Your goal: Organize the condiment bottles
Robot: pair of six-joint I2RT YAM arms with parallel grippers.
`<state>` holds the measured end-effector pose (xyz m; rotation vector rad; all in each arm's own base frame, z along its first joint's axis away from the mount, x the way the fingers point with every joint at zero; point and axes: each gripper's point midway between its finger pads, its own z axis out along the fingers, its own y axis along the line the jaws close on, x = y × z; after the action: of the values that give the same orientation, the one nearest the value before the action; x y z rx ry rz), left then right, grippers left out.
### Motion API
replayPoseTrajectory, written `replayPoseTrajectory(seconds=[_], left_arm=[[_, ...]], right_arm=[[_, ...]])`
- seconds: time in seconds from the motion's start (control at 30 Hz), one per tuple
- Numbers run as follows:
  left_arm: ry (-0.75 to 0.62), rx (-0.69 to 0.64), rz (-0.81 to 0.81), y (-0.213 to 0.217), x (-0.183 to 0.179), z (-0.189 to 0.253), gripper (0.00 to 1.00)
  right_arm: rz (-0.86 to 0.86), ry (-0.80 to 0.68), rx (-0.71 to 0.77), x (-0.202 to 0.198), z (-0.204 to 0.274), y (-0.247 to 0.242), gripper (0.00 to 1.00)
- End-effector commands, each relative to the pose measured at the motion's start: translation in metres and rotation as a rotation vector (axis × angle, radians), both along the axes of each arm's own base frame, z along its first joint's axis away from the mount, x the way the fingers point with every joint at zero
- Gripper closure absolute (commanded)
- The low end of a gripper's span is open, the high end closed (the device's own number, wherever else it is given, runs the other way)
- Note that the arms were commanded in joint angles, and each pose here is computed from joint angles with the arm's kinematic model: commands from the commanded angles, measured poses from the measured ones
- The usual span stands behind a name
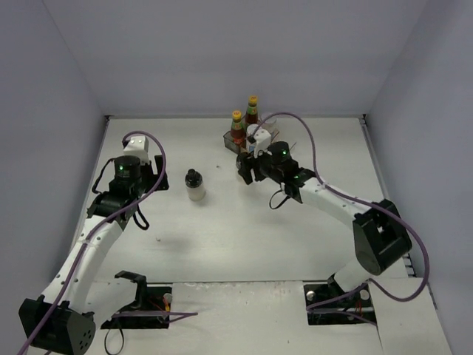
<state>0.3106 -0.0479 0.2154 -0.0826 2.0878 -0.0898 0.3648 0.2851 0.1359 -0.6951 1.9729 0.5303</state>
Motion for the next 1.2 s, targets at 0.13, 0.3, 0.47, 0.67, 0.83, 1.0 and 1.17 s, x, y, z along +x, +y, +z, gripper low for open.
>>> replayPoseTrajectory(seconds=[0.13, 0.3, 0.47, 0.67, 0.83, 1.0, 1.17], left_arm=[[-0.070, -0.021, -0.004, -0.002, 0.010, 0.022, 0.23], [-0.067, -0.020, -0.001, -0.001, 0.010, 0.021, 0.23], [-0.069, -0.020, -0.003, -0.002, 0.010, 0.021, 0.23], [-0.070, -0.020, -0.001, -0.001, 0.010, 0.021, 0.23], [-0.067, -0.021, -0.005, -0.003, 0.010, 0.021, 0.23], [-0.065, -0.021, -0.004, -0.002, 0.010, 0.021, 0.23], [-0.062, -0.020, -0.004, -0.002, 0.010, 0.020, 0.23]], right_arm=[[-0.296, -0.242, 0.090, 0.067, 0.112, -0.074, 1.00], [-0.420, -0.239, 0.124, 0.097, 0.115, -0.107, 1.00], [-0.484, -0.245, 0.126, 0.124, 0.110, -0.127, 1.00], [-0.519, -0.229, 0.121, 0.148, 0.095, -0.139, 1.00], [-0.539, -0.221, 0.116, 0.162, 0.081, -0.147, 1.00], [-0.553, -0.219, 0.117, 0.173, 0.070, -0.155, 1.00], [-0.562, -0.205, 0.121, 0.183, 0.054, -0.159, 1.00]])
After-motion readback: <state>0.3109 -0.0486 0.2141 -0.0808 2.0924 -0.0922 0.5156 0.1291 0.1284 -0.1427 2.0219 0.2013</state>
